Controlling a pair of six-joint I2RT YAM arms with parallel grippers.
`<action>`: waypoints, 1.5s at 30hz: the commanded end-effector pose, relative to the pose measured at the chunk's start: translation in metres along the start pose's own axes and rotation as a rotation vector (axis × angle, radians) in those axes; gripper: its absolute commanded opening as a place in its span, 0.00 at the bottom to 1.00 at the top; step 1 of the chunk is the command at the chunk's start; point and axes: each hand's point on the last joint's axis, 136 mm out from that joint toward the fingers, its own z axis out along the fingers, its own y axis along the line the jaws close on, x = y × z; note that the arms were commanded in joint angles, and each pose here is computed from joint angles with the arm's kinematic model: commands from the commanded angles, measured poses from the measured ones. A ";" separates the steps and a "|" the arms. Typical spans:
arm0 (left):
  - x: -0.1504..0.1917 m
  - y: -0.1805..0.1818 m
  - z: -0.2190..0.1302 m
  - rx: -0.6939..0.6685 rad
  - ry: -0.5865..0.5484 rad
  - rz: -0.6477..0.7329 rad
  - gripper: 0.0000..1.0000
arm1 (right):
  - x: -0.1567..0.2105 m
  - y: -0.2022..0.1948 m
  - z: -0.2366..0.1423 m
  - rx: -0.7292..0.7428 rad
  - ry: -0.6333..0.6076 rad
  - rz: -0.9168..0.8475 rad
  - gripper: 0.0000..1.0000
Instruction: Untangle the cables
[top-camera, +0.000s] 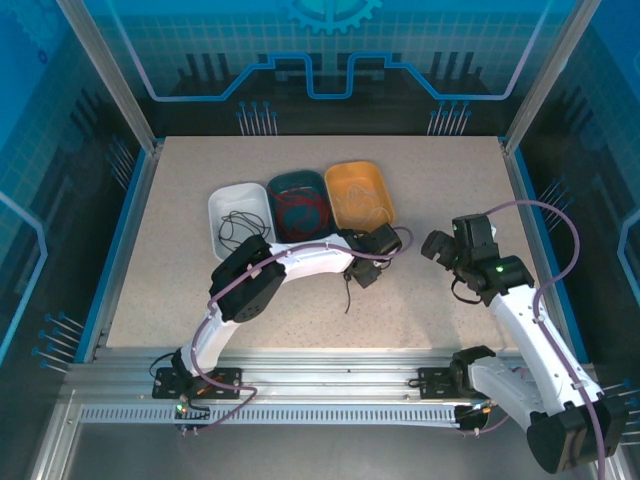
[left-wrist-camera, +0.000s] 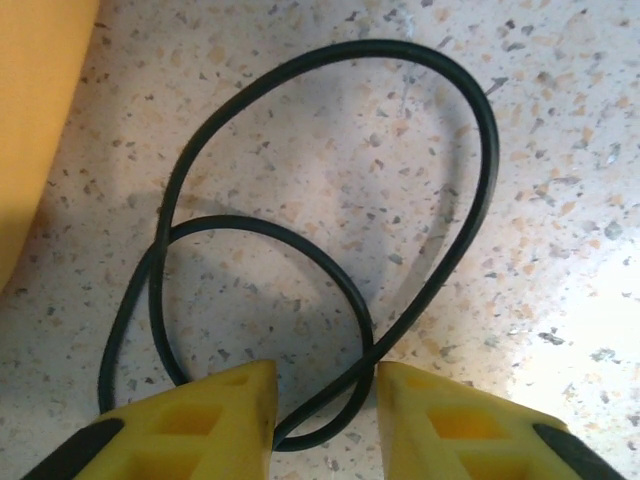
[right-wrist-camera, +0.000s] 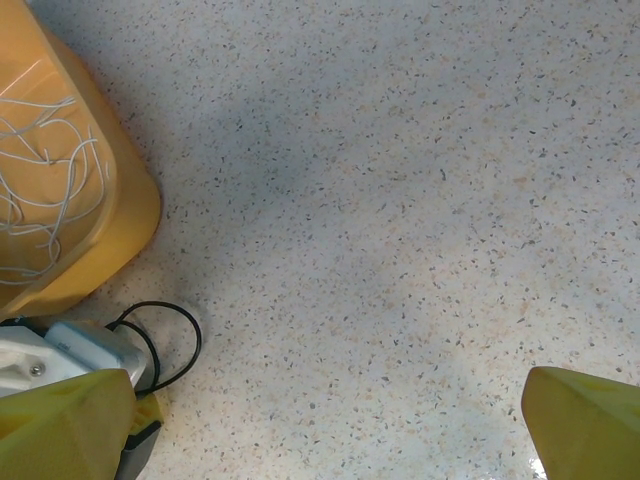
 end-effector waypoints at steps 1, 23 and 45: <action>0.021 -0.001 0.009 -0.003 0.092 0.024 0.20 | -0.002 -0.007 0.000 0.023 -0.013 0.028 1.00; 0.003 -0.014 -0.085 0.182 -0.138 -0.091 0.00 | -0.003 -0.002 0.004 0.013 0.000 0.023 1.00; 0.032 0.139 -0.200 -0.029 -0.490 -0.387 0.00 | 0.007 0.002 0.017 0.000 0.046 0.018 1.00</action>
